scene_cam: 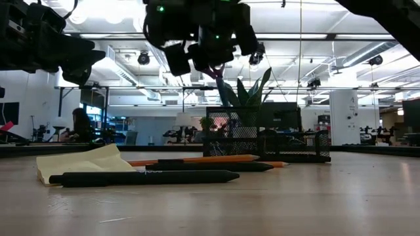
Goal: Pick and place office supplies into organizer
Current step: Put the violet scissors into the black organizer, then put the yellow pad into the black organizer
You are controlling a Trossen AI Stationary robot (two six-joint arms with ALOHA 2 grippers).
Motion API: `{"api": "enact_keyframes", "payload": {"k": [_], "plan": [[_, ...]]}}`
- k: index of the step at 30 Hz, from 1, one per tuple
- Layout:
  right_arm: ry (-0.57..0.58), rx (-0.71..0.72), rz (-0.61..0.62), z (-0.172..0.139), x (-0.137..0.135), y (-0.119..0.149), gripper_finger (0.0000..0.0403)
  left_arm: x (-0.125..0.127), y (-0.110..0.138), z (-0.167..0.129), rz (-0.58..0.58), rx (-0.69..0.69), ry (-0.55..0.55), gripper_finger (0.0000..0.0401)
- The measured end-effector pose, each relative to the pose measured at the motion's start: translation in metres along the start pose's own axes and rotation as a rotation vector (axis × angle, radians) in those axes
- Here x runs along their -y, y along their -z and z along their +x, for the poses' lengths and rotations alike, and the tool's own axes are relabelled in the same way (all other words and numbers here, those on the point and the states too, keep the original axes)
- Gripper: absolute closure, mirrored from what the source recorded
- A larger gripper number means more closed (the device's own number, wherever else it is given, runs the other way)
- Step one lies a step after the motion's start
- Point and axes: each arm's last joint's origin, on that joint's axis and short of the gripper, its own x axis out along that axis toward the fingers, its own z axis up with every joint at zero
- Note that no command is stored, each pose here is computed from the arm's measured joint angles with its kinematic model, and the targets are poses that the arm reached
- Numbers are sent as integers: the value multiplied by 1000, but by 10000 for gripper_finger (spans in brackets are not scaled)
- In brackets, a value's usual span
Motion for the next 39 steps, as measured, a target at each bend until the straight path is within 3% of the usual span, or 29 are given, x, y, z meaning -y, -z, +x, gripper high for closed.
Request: {"api": "enact_keyframes", "payload": {"k": [6, 10, 29, 35, 39], "plan": [[-38, -7, -192, -16, -11, 23, 335, 0, 0, 0, 0, 0, 0, 260], [-71, -15, -238, -29, -12, 32, 335, 0, 0, 0, 0, 1, 0, 260], [-205, -64, -171, -81, -9, 34, 259, 0, 0, 0, 0, 1, 0, 260], [-239, -69, -59, -94, 1, 9, 257, 0, 0, 0, 0, 1, 0, 260], [-341, -302, 11, -101, 10, -11, 257, 0, 0, 0, 0, 1, 0, 260]]}}
